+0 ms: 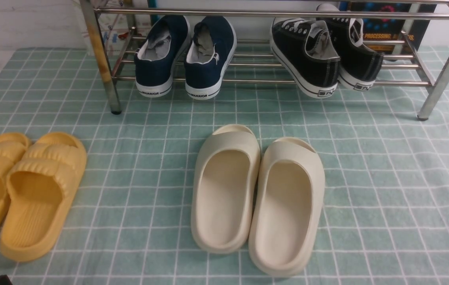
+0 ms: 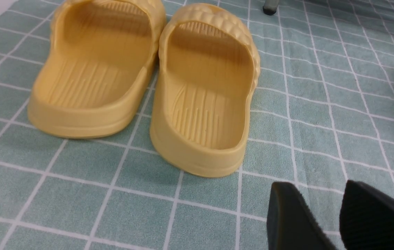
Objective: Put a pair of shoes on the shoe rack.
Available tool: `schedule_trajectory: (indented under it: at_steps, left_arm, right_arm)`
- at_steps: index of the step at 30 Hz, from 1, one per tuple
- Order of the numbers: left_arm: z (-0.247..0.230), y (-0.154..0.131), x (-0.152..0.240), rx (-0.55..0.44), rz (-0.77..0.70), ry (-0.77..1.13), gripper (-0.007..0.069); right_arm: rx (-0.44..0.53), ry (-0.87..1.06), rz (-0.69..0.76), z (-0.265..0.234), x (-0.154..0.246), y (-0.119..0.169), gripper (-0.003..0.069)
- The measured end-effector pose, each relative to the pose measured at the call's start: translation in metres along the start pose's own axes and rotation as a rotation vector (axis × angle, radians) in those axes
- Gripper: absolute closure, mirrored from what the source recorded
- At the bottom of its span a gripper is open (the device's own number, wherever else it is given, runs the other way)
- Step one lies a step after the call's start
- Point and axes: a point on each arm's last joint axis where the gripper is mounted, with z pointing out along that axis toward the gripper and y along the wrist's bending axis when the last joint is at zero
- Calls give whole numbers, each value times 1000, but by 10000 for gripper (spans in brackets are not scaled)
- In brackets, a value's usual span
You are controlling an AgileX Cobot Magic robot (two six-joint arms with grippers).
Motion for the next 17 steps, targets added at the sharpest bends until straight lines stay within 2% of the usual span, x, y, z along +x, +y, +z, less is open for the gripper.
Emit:
schedule_trajectory:
  at_steps: [17]
  left_arm:
    - [0,0,0,0,0,0,387]
  right_arm:
    - [0,0,-1,0,0,0,612]
